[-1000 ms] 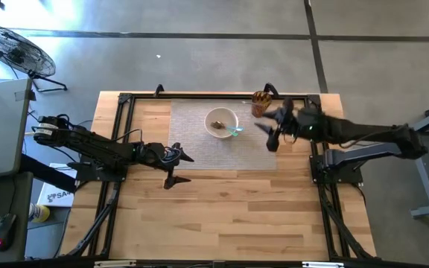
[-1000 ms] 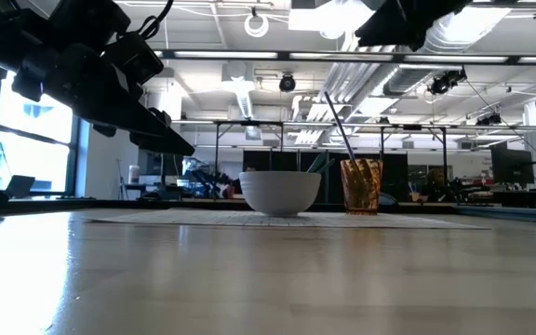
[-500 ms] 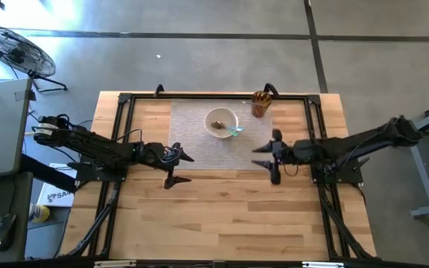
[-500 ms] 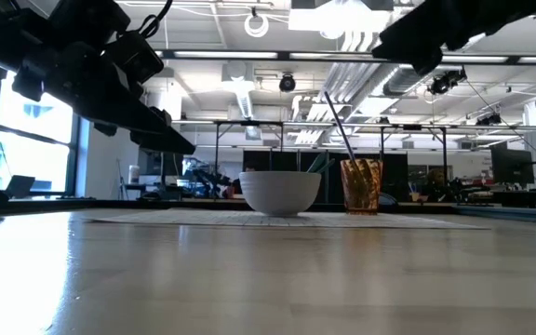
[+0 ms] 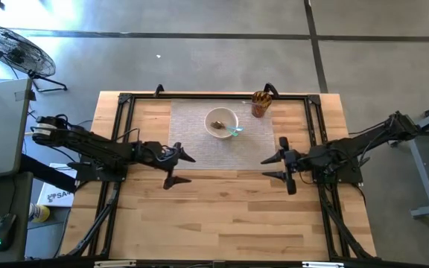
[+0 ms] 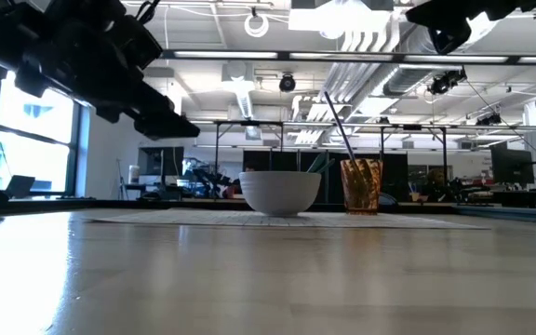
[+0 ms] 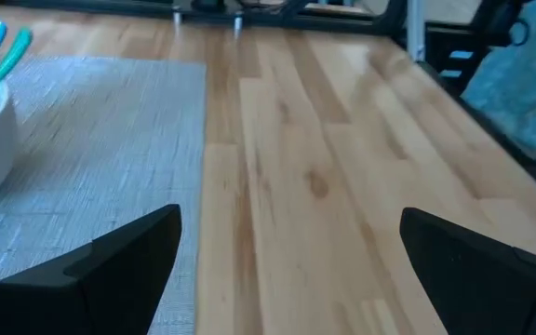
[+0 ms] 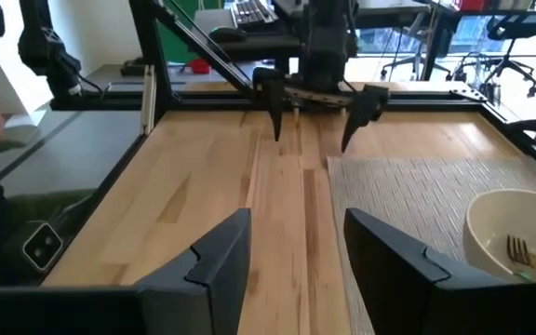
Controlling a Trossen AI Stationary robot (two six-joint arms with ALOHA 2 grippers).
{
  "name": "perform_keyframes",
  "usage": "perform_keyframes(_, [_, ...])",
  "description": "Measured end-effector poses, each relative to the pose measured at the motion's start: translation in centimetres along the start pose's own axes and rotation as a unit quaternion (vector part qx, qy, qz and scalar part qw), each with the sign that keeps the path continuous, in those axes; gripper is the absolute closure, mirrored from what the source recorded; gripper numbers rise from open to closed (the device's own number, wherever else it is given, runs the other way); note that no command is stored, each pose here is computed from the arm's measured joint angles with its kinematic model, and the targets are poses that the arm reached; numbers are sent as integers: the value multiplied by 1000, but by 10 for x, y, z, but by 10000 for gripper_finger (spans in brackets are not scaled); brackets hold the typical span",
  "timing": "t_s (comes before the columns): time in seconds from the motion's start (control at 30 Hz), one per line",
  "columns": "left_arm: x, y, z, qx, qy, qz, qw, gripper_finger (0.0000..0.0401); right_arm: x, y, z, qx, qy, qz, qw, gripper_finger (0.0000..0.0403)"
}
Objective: Pick & Place Utensil
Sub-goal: Return to Home Position
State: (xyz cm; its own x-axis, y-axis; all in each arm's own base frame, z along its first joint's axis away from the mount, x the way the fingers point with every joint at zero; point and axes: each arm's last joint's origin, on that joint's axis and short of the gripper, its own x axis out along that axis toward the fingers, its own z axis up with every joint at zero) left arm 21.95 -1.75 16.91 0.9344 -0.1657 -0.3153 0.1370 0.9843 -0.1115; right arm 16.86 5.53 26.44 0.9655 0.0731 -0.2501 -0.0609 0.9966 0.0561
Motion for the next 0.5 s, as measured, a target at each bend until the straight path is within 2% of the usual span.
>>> perform_keyframes(0.2, [-12, -3, 11, 16, -29, -9, 999, 2, 1, 0, 0, 1, 1, -1, 1000, 235])
perform_keyframes(0.37, [-29, -4, 18, 33, -30, 1, 999, 2, -7, -2, 5, 0, -23, 3, 1000, 235])
perform_keyframes(0.5, [-44, -6, 25, 45, -46, 16, 998, 2, -22, -5, 14, -8, -60, 34, 998, 235])
